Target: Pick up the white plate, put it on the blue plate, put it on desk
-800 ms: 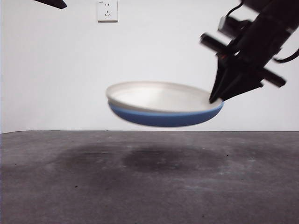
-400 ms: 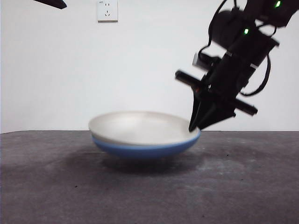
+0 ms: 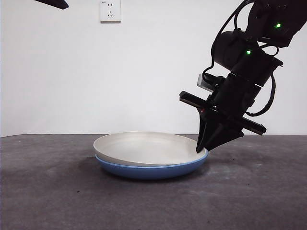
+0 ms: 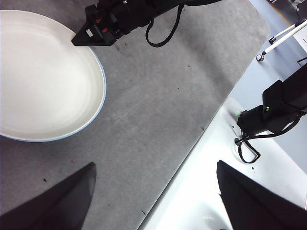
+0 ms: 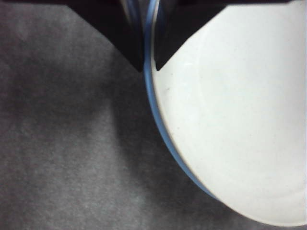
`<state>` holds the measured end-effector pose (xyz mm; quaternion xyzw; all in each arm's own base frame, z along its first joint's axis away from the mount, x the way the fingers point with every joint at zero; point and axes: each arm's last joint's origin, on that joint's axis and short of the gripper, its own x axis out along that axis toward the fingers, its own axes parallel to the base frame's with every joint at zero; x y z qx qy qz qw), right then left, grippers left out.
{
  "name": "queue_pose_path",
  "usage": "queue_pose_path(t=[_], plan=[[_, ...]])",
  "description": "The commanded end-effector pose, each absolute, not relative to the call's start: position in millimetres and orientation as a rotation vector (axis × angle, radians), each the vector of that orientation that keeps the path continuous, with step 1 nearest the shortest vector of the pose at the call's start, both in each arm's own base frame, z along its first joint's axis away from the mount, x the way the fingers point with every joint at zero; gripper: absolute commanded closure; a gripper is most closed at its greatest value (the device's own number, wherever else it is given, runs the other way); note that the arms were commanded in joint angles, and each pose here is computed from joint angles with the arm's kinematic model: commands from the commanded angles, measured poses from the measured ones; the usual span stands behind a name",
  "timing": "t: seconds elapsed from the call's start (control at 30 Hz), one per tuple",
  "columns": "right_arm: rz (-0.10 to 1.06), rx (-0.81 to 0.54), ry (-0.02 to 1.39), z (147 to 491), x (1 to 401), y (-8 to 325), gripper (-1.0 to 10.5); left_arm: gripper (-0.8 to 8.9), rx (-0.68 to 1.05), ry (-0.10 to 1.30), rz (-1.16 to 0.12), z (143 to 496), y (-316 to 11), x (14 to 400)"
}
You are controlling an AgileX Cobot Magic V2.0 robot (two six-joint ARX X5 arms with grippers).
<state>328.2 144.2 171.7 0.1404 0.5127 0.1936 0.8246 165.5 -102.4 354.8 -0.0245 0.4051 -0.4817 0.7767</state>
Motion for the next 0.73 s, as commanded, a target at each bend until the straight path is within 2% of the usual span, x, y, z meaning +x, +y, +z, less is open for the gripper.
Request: queue_pose_path(t=[0.03,0.2,0.47,0.73], plan=[[0.418,0.310,1.072,174,334,149,9.2,4.11,-0.040,0.855,-1.060,357,-104,166],[0.406,0.311,1.081,174,333,148,7.1,4.11,-0.040,0.856,-1.060,357,-104,166],[0.396,0.296,1.077,186,327,145,7.1,4.11,-0.040,0.855,-1.060,357,-104,166],[0.453,0.202,0.958,242,301,133,7.1,4.11,-0.040,0.855,-1.060,357,-104,166]])
